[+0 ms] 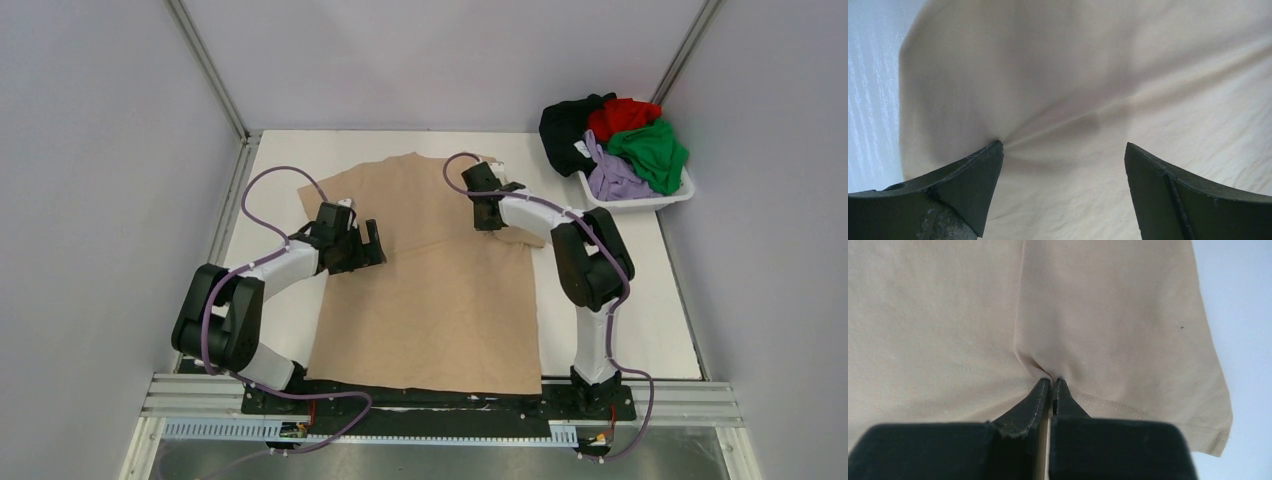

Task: Fold and stack the t-shirts
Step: Flatten out the tshirt

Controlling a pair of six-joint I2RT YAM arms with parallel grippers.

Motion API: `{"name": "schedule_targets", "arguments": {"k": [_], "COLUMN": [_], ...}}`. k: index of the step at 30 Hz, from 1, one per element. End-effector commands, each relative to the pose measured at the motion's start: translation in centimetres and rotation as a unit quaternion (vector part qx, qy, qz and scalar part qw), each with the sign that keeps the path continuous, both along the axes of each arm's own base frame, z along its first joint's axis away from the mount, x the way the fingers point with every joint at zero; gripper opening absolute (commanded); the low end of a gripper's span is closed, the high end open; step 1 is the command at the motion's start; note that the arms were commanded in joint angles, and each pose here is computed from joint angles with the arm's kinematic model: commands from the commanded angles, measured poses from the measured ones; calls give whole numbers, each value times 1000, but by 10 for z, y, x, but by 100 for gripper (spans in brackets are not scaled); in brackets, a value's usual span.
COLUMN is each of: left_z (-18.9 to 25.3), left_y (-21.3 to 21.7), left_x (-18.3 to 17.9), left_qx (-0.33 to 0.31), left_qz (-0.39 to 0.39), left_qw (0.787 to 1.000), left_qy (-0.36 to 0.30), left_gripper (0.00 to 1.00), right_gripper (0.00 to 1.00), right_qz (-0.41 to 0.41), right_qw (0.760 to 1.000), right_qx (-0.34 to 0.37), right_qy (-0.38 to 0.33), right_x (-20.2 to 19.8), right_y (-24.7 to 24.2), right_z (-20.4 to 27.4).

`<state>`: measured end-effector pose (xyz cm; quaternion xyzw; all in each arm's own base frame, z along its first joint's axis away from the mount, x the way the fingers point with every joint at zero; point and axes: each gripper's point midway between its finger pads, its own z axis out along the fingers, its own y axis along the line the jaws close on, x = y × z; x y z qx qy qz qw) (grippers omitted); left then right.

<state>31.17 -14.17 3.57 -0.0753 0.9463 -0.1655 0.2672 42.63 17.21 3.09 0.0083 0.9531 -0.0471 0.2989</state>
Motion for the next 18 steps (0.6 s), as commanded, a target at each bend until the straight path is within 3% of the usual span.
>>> {"name": "schedule_targets", "arguments": {"k": [1, 12, 18], "left_z": [-19, -23, -22], "left_y": [24, 34, 36], "left_x": [-15, -14, -19], "left_qx": [55, 84, 90], "left_qz": [26, 37, 33], "left_qw": [997, 994, 994], "left_qy": [45, 52, 60], "left_gripper": [100, 100, 100], "right_gripper": [0, 0, 0], "right_qz": [-25, 27, 4], "right_qw": [997, 999, 999], "right_qx": [-51, 12, 18], "right_qy": [-54, -27, -47], "right_x": [24, 33, 49], "right_y": [-39, -65, -104], "right_z": [47, 53, 62]}}
